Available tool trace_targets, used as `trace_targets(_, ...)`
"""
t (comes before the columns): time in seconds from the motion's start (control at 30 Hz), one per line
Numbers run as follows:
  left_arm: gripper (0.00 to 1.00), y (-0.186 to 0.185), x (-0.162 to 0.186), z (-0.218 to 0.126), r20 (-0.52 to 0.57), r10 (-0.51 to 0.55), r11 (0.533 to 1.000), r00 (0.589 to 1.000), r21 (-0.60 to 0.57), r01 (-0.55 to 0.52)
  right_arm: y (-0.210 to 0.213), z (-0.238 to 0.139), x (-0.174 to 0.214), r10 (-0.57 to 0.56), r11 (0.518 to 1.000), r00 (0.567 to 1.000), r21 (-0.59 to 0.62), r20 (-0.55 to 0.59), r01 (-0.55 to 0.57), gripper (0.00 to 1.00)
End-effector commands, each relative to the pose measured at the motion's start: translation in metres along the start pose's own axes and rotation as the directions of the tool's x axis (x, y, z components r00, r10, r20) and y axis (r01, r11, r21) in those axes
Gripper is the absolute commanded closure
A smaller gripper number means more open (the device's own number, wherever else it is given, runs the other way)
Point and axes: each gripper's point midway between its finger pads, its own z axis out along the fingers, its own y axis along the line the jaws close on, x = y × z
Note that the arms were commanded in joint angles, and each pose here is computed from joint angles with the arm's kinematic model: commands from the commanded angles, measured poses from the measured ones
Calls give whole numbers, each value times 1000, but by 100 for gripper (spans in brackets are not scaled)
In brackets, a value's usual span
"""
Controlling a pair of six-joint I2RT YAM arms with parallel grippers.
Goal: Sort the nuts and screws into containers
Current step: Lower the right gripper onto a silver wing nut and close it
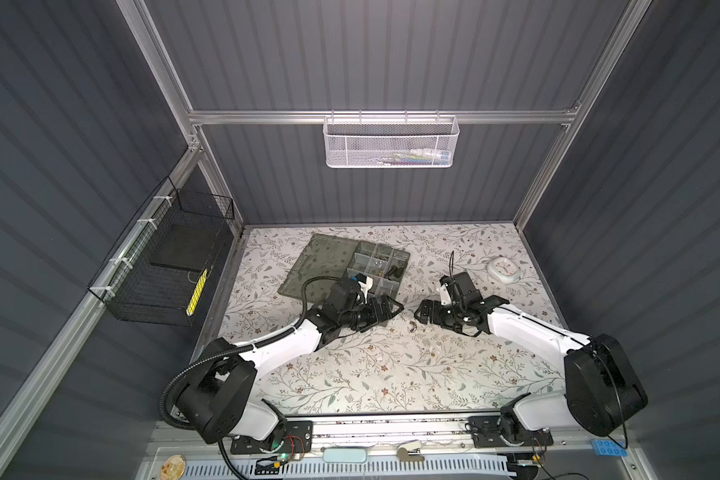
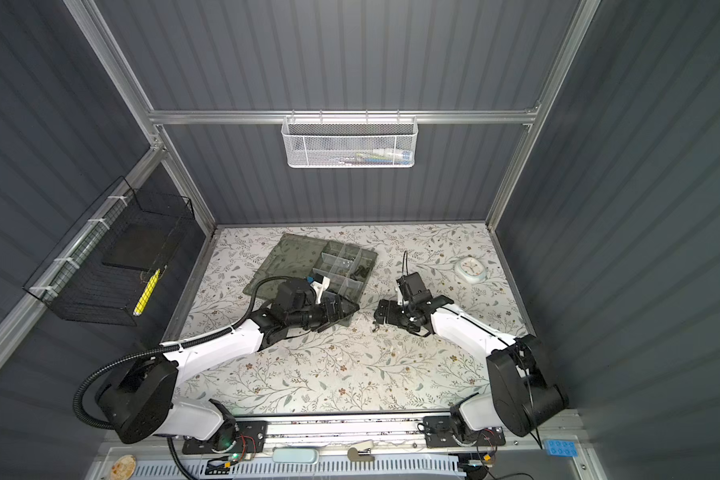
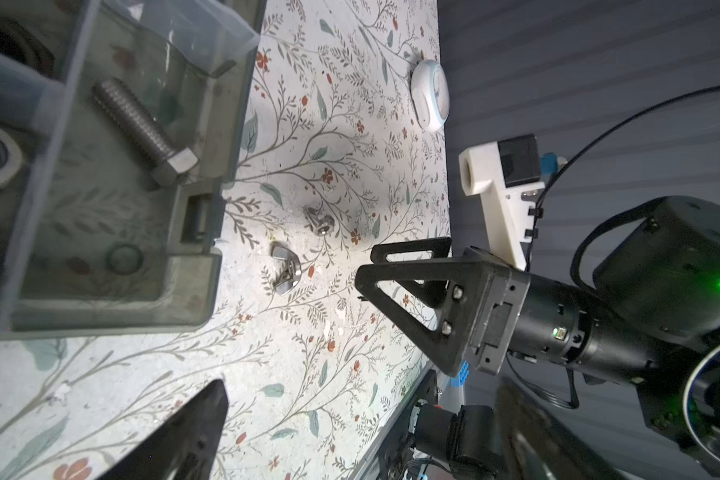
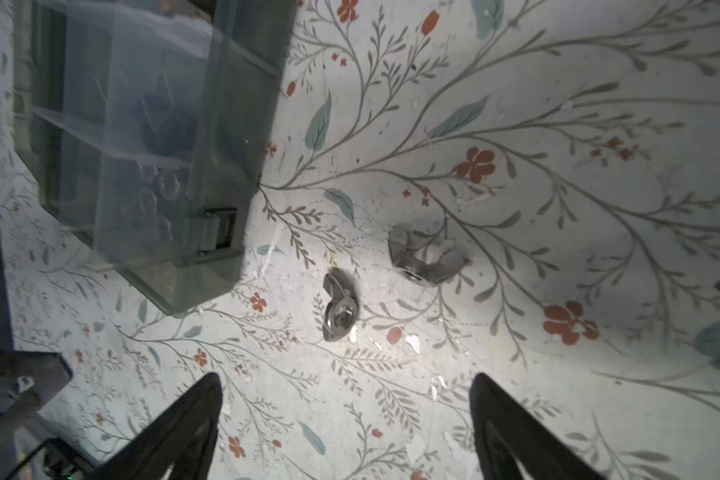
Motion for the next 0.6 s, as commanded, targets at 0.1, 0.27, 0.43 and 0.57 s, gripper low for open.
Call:
trace_targets(0.1,0,-5,-4,3,37,-8,999,999,32,7,-10,15,13,-29,995,998,95,-51,34,26)
trace_targets(0.27,0,-6,-3,3,34,-2,1000,999,27,1,-9,23,15,-50,990,996,125,-78,60,34)
trace_targets(0.43,0,-3,-2,3,32,-2,1000,999,15,1,-4,31,16,-69,988,993,130,-96,81,40)
trace_targets(0.57,0,-1,-2,4,30,-4,1000,1000,12,4,1,38,14,-84,986,990,131,-112,98,46)
